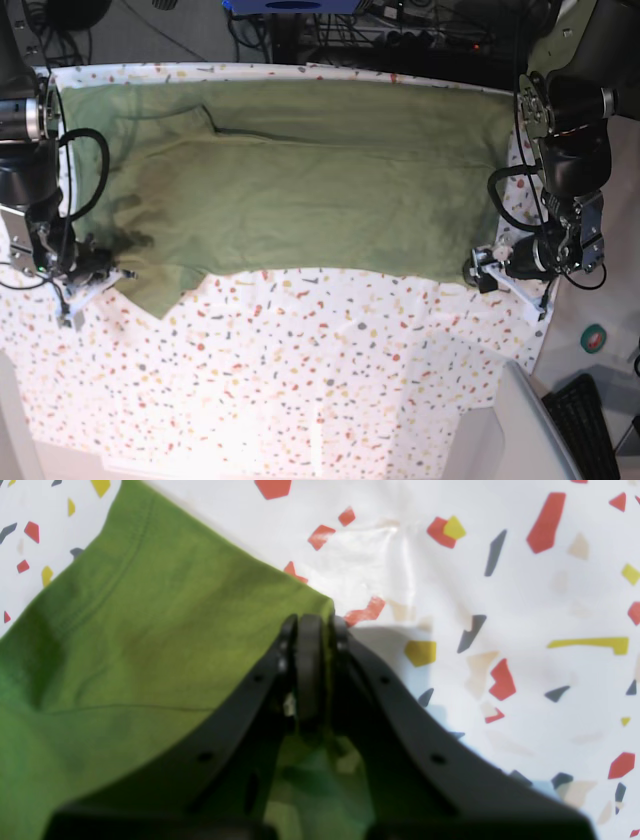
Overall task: Layout the t-shirt on the table in an organized manner, then fold the t-shirt properly
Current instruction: 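Grasp the hem edge with both grippers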
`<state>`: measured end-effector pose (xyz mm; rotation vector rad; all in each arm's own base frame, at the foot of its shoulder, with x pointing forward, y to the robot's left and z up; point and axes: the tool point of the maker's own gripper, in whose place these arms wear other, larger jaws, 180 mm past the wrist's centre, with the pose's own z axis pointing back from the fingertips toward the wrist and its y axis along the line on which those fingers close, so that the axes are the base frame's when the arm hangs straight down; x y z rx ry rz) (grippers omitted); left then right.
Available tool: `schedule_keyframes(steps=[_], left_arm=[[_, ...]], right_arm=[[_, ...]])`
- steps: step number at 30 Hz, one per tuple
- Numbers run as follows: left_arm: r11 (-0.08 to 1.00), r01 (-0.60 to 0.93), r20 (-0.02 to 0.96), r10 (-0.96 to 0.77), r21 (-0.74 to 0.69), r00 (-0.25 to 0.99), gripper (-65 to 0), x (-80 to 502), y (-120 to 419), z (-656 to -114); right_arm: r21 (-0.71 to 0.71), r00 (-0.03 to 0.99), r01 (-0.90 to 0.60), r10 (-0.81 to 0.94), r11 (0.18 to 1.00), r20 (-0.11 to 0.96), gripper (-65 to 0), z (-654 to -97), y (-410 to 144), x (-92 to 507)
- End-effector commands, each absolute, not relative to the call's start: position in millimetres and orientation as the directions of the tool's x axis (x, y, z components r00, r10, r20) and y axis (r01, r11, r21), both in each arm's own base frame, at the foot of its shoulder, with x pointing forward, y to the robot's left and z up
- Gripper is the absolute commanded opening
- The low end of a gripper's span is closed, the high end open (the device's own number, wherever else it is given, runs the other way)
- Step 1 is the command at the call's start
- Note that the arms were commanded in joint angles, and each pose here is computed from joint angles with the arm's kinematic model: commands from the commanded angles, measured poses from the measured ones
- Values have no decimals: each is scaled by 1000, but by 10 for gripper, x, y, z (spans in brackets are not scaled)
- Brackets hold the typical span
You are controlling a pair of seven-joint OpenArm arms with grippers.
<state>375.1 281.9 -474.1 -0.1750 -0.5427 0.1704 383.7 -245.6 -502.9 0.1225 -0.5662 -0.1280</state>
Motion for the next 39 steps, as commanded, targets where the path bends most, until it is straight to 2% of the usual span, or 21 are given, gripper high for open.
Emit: schedule_keyframes(steps=[1,7,12,18,19,21,29,35,39], left_arm=[[973,-104,533,201,-206,822,-118,3898,2853,-4600],[976,-99,529,189,-195,827,-118,3883,2864,-4614],[987,-21,507,102,-162,856,-120,3867,2673,-4695],[984,-2,517,96,-178,851,-123,3902,2513,-4724],[984,-1,517,95,-179,851,-142,3898,2502,-4732],[983,-3,524,100,-184,846,-222,3907,2491,-4731],[983,-1,563,105,-182,820,-650,3990,2506,-4663],[984,11,589,99,-180,802,-650,4139,2500,-4528],[985,19,565,82,-170,821,-650,4128,2524,-4488]], right_arm=[[139,834,80,-143,987,533,-650,-4956,-2521,3897],[139,833,80,-143,987,535,-650,-4950,-2521,3905],[139,833,80,-143,987,535,-650,-4950,-2521,3905],[139,833,80,-143,987,535,-650,-4950,-2521,3905],[139,833,80,-143,987,535,-650,-4950,-2521,3905],[139,833,80,-143,987,535,-650,-4950,-2521,3905],[139,835,81,-143,987,531,-650,-4968,-2521,3882],[138,809,58,-128,989,573,-650,-4838,-2490,4011],[125,778,19,-93,992,621,-650,-4700,-2450,4074]])
